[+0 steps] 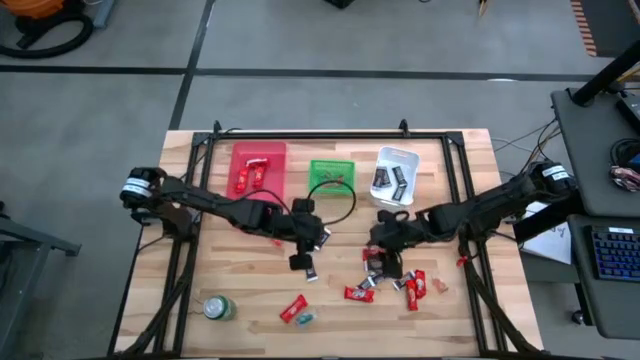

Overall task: Sort candy
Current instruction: Put the red chocolate bar into the pink bin

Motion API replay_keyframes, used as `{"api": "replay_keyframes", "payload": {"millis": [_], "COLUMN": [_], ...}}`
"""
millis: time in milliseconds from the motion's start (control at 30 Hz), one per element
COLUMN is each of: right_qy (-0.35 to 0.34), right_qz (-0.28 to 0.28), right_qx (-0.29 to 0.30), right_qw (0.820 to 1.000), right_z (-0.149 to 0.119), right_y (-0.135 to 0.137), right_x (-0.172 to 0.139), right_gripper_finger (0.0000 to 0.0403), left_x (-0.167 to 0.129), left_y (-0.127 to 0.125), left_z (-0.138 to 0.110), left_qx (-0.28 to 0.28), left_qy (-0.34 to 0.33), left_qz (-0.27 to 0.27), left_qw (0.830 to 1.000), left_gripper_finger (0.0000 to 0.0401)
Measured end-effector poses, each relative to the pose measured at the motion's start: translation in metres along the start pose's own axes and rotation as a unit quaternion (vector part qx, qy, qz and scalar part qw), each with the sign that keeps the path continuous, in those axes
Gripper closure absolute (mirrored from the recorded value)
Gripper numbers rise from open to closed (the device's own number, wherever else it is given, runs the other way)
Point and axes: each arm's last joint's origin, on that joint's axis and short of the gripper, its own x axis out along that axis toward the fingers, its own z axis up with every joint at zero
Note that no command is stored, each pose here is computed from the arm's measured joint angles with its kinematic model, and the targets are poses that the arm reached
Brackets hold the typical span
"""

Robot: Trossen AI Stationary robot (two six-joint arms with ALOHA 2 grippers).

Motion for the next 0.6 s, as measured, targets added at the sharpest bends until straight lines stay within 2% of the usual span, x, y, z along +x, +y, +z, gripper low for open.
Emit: {"api": "replay_keyframes", "payload": {"millis": [167,467,600], "right_qy": [0.022,0.042,0.04], "right_qz": [-0.042,-0.108,-0.115], "right_qx": [0.014,0.034,0.034], "right_qw": [0.999,0.993,0.992], "right_z": [-0.024,-0.066,-0.076], "right_y": [0.008,0.01,0.006], "right_x": [0.004,0.01,0.013], "right_gripper_finger": [0.0232,0.0232,0.0232], "left_x": [-0.003,-0.003,-0.003], "left_y": [-0.01,-0.01,-0.01], "left_z": [0.0,0.001,0.002], "left_qx": [0.01,0.006,0.005], "left_qy": [-0.003,-0.008,-0.013], "left_qz": [-0.009,-0.008,-0.009], "left_qw": [1.0,1.0,1.0], "left_gripper_finger": [0.0299,0.0299,0.0299]}}
